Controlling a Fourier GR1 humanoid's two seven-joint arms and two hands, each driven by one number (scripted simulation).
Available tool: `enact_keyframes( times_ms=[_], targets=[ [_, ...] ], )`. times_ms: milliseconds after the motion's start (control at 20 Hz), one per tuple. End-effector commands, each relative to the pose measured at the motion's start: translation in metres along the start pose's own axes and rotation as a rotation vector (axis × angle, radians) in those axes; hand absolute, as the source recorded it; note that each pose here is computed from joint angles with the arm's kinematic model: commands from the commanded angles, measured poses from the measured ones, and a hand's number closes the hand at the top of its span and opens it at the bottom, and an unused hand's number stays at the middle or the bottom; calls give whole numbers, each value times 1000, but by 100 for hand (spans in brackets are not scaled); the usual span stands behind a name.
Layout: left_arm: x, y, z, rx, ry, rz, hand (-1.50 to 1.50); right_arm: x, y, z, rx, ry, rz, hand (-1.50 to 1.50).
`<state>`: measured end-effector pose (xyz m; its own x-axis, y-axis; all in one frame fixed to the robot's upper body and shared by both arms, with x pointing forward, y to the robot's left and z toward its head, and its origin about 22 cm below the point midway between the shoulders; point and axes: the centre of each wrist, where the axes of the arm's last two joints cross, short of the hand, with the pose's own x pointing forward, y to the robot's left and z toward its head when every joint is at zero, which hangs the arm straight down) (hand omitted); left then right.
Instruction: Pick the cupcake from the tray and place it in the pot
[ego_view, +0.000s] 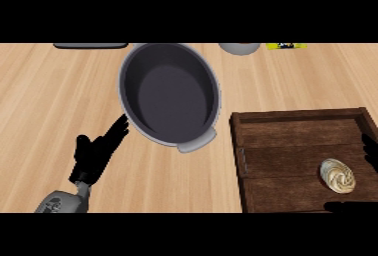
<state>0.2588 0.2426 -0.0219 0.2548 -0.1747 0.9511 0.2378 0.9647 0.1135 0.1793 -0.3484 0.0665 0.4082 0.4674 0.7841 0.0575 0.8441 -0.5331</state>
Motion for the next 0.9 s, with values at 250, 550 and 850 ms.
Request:
enact_keyframes(
  times_ms=[250,550,850],
  targets=[
    [-11,16,16,12,-7,6,0,-68,-4,-2,-61,-45,-47,-150],
    [3,3,-6,13,5,14,0,-77,-15,-5,15,-139,-205,-150],
    [10,10,-7,25,7,2,0,-62,-4,-25,46,-163,-360,-150]
  ],
)
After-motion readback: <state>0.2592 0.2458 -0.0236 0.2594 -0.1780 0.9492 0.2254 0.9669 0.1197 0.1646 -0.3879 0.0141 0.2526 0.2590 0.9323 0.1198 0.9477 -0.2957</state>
